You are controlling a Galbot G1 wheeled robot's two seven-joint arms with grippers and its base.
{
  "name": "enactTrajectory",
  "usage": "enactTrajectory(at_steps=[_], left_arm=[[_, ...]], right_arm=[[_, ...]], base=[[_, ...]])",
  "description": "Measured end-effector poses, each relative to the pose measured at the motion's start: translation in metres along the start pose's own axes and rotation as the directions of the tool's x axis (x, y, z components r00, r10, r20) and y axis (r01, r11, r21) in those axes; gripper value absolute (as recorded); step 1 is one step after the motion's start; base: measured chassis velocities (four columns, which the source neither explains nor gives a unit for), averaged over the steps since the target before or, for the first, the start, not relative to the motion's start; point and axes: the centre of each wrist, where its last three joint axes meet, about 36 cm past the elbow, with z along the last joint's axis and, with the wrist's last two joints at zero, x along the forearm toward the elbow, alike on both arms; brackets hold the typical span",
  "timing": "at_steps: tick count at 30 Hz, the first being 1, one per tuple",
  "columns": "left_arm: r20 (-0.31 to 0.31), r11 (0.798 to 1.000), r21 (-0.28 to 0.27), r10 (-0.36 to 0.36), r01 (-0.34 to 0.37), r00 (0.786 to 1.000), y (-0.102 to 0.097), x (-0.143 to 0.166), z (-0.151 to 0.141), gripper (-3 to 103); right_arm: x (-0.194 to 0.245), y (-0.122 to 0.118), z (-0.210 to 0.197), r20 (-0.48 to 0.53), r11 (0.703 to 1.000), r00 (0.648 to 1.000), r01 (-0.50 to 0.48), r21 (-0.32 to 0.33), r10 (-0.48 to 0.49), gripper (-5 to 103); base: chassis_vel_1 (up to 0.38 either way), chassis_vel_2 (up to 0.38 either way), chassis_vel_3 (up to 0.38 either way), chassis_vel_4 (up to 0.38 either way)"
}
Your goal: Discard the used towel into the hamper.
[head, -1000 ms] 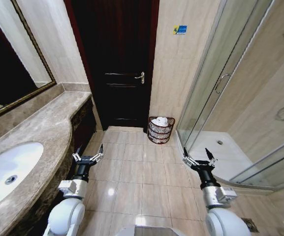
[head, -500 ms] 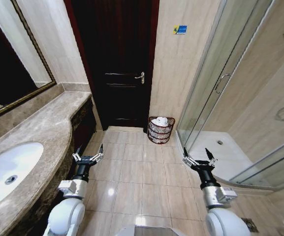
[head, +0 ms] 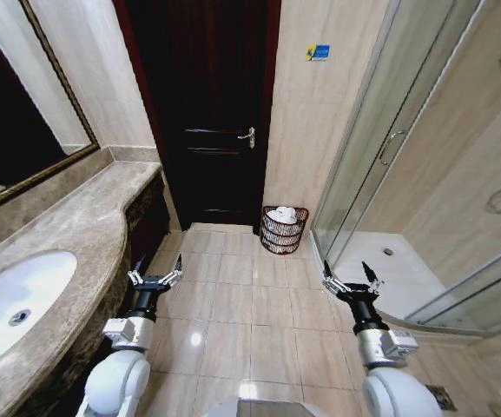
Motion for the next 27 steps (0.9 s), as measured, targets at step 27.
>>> enactTrajectory(at_steps=[27], left_arm=[[0.000,1.000,0.000,0.000,0.000,1.000,0.0000,0.0000,0.0000,100]], right_arm=[[0.0000,0.0000,0.0000,0.000,1.000,1.000,0.000,0.000,0.000,100]], base=[[0.000,0.000,0.000,0.000]])
